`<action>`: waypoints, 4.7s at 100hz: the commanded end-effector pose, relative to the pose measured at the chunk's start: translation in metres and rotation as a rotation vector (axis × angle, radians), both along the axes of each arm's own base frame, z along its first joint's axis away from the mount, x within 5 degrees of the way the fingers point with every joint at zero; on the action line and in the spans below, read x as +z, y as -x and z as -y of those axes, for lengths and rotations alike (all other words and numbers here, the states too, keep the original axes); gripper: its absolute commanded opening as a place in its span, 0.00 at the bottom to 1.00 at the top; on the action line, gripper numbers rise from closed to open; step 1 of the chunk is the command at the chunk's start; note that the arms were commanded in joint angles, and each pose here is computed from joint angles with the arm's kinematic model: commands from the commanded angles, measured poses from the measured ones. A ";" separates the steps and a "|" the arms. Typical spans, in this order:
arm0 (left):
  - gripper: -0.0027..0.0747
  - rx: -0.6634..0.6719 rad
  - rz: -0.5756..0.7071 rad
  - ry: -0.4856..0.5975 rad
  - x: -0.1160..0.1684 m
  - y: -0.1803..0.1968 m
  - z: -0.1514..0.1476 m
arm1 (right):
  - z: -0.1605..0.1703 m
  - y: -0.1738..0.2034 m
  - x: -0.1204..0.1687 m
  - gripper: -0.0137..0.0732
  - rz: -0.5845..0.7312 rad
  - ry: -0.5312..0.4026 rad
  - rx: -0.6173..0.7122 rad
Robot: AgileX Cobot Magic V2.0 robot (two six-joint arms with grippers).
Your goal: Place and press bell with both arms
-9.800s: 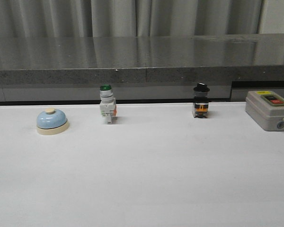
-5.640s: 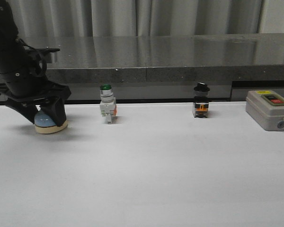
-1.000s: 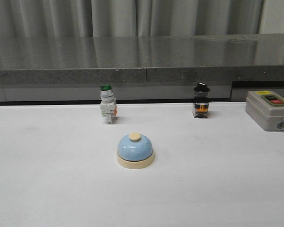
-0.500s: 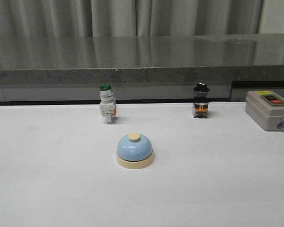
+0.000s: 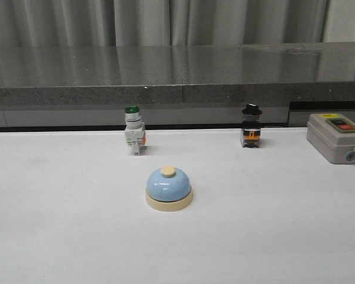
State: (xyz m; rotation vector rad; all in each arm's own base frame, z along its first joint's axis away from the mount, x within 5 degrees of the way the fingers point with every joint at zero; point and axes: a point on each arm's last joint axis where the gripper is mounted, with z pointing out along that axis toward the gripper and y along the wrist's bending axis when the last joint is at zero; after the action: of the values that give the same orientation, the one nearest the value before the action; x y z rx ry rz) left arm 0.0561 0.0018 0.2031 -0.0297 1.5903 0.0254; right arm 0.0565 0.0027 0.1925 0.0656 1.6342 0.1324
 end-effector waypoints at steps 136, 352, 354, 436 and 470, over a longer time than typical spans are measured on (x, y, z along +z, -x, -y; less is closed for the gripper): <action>0.01 0.004 0.093 0.017 0.002 0.002 0.000 | 0.001 0.017 0.106 0.08 0.194 -0.006 -0.006; 0.01 0.004 0.093 0.017 0.002 0.002 0.000 | -0.265 -0.260 0.072 0.08 -0.953 0.607 0.649; 0.01 0.004 0.093 0.017 0.002 0.002 0.000 | -0.265 -0.261 0.072 0.08 -0.956 0.608 0.648; 0.01 0.004 0.093 0.017 0.002 0.002 0.000 | -0.266 -0.269 0.064 0.08 -0.961 0.593 0.618; 0.01 0.004 0.093 0.017 0.002 0.002 0.000 | -0.223 -0.272 0.104 0.08 -0.945 0.497 0.499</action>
State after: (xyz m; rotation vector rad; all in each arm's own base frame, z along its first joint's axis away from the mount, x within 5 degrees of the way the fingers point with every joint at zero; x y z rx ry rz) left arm 0.0561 0.0017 0.2031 -0.0333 1.5902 0.0215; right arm 0.3309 0.2421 0.2592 -0.8434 2.6340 0.0560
